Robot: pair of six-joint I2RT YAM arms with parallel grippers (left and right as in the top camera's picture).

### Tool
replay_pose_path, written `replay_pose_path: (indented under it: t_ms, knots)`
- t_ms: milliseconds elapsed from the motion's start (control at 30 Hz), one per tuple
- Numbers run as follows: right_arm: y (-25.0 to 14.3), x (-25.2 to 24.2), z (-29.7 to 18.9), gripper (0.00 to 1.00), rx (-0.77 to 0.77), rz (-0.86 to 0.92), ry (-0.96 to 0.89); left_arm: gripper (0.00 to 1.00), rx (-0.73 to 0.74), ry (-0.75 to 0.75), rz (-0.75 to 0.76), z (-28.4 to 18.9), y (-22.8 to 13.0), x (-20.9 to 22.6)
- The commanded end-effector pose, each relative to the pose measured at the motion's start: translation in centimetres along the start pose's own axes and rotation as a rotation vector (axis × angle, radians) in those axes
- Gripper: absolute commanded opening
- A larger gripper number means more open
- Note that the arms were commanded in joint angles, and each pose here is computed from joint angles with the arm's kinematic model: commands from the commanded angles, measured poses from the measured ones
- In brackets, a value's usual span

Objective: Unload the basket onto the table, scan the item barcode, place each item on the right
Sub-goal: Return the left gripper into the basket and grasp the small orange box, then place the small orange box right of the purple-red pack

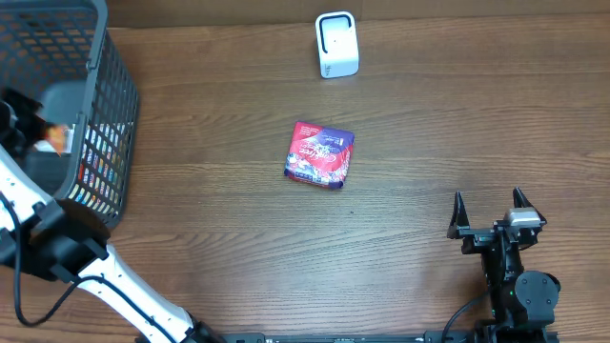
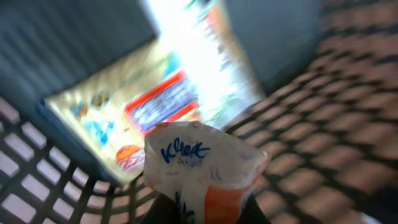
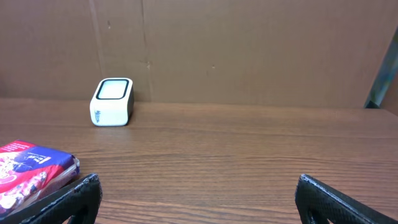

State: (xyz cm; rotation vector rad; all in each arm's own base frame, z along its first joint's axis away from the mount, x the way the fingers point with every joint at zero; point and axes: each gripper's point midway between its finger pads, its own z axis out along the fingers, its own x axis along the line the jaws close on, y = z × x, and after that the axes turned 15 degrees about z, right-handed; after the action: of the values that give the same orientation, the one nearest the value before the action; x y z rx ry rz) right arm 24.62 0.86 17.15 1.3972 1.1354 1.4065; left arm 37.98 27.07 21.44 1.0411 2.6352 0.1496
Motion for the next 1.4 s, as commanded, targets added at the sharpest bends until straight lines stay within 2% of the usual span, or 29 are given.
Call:
replay_pose_path:
  t_ms: [0, 100, 167, 200, 333, 467, 533, 667, 833, 1000, 1200, 1367]
  knots:
    - [-0.1, -0.3, 0.0, 1.0, -0.006, -0.004, -0.013, 0.04, -0.21, -0.108, 0.088, -7.5, 1.1, -3.3]
    - [-0.1, -0.3, 0.0, 1.0, -0.006, -0.004, -0.013, 0.04, -0.363, -0.208, 0.159, -14.0, -0.1, -6.5]
    - [-0.1, -0.3, 0.0, 1.0, -0.006, -0.004, -0.013, 0.04, -0.407, -0.264, 0.202, -16.6, -1.4, -8.3]
    - [-0.1, -0.3, 0.0, 1.0, -0.006, -0.004, -0.013, 0.04, -0.436, -0.323, 0.264, -18.8, -3.4, -10.8]
    - [-0.1, -0.3, 0.0, 1.0, -0.006, -0.004, -0.013, 0.04, -0.44, -0.408, 0.442, -20.8, -7.8, -16.8]
    - [-0.1, -0.3, 0.0, 1.0, -0.006, -0.004, -0.013, 0.04, -0.346, -0.507, 0.667, -19.9, -14.0, -24.2]
    - [-0.1, -0.3, 0.0, 1.0, -0.006, -0.004, -0.013, 0.04, -0.28, -0.519, 0.753, -18.5, -17.0, -27.1]
    - [-0.1, -0.3, 0.0, 1.0, -0.006, -0.004, -0.013, 0.04, -0.094, -0.444, 0.929, -13.3, -24.2, -31.3]
    - [-0.1, -0.3, 0.0, 1.0, -0.006, -0.004, -0.013, 0.04, 0.18, -0.329, 1.121, -5.3, -33.9, -33.9]
    - [-0.1, -0.3, 0.0, 1.0, -0.006, -0.004, -0.013, 0.04, 0.332, -0.27, 1.229, 2.1, -41.6, -36.4]
    - [-0.1, -0.3, 0.0, 1.0, -0.006, -0.004, -0.013, 0.04, 0.415, -0.194, 1.323, 9.5, -47.7, -37.4]
    - [-0.1, -0.3, 0.0, 1.0, -0.006, -0.004, -0.013, 0.04, 0.401, -0.043, 1.356, 13.4, -47.5, -35.9]
